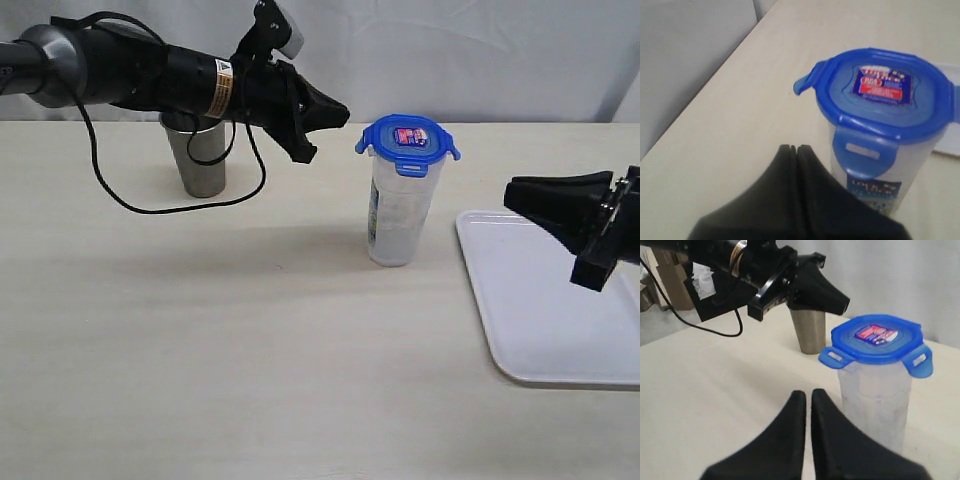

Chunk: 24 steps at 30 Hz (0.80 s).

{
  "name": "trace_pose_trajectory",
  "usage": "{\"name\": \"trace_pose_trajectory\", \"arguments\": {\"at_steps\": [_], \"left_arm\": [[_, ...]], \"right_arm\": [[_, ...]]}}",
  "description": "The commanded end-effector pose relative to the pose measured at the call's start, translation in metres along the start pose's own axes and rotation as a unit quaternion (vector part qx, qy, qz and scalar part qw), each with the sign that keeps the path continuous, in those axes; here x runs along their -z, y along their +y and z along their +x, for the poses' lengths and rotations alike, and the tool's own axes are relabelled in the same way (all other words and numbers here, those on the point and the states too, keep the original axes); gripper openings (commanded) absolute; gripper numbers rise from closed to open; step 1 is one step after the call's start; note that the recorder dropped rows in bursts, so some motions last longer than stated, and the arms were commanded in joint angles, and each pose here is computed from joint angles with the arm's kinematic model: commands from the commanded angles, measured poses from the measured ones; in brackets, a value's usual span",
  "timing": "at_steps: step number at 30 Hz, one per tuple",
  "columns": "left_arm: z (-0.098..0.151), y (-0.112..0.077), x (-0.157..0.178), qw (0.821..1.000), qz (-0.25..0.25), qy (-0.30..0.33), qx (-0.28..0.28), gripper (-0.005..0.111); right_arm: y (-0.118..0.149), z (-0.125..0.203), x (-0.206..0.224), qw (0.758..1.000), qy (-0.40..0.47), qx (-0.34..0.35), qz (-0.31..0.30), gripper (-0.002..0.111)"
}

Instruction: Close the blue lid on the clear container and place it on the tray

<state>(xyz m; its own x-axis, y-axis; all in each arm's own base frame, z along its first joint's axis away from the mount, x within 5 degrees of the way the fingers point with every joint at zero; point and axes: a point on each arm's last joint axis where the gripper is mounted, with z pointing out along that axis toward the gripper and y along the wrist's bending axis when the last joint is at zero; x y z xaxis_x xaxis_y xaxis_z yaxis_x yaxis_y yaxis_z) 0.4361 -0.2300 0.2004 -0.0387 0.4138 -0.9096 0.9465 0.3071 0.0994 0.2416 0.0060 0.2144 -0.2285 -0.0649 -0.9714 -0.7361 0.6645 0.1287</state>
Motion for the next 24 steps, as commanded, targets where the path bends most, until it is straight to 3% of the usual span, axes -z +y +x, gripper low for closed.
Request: {"name": "trace_pose_trajectory", "arguments": {"at_steps": [1, 6, 18, 24], "left_arm": [[-0.011, -0.001, -0.007, 0.999, -0.031, -0.022, -0.005, 0.0], [-0.014, -0.008, -0.015, 0.999, -0.038, -0.016, -0.016, 0.0], [-0.014, -0.007, -0.017, 0.999, -0.051, -0.01, -0.014, 0.0], [0.002, -0.007, -0.026, 0.999, -0.047, 0.001, 0.001, 0.0]], "right_arm": [[-0.001, 0.022, -0.024, 0.999, 0.041, 0.0, -0.009, 0.004], [-0.007, 0.03, -0.054, 0.997, 0.079, 0.017, 0.002, 0.004], [-0.017, 0.033, -0.061, 0.998, 0.062, 0.014, 0.014, 0.004], [-0.018, 0.036, -0.062, 0.998, 0.065, 0.012, 0.015, 0.004]]}}
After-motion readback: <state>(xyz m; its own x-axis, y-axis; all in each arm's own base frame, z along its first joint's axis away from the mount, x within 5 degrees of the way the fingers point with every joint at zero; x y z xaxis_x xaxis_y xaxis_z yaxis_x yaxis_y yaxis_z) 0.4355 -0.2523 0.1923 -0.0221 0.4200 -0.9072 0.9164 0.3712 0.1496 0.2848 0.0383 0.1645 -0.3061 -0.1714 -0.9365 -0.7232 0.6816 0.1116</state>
